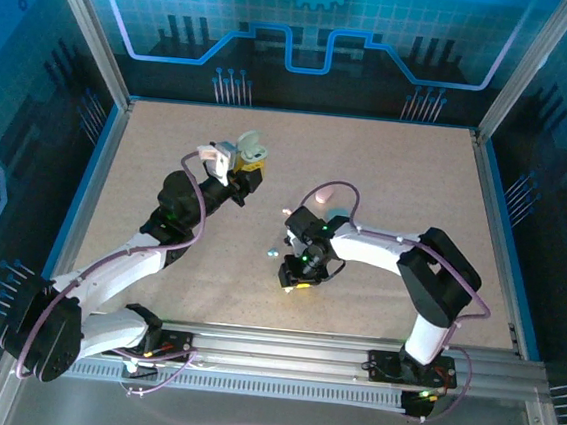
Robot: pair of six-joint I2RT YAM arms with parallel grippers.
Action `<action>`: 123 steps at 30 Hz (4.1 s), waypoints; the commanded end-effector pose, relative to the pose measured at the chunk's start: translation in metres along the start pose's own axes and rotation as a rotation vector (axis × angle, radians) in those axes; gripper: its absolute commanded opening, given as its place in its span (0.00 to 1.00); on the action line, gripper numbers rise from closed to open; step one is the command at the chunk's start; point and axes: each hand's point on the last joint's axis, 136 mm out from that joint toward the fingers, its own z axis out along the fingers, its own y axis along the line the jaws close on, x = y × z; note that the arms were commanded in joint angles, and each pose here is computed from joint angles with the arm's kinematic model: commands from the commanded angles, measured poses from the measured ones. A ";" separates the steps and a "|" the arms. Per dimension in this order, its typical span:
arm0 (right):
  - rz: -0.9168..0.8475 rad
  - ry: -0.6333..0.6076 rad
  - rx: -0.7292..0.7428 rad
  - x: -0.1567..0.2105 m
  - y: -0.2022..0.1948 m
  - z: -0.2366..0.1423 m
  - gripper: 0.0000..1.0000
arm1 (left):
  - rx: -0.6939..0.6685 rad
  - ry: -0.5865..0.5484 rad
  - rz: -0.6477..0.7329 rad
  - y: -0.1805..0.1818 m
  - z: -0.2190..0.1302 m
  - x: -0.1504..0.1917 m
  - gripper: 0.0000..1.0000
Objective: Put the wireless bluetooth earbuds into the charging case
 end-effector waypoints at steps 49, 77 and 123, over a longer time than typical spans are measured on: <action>0.007 -0.049 -0.001 -0.010 -0.004 -0.025 0.19 | 0.029 0.031 -0.013 -0.004 0.006 0.008 0.30; -0.168 -0.664 -0.031 -0.069 0.017 -0.277 0.21 | 0.503 0.121 0.087 -0.112 0.023 0.064 0.31; -0.367 -0.531 0.044 -0.072 0.046 -0.243 0.28 | 0.571 0.069 0.081 -0.125 0.021 0.046 0.31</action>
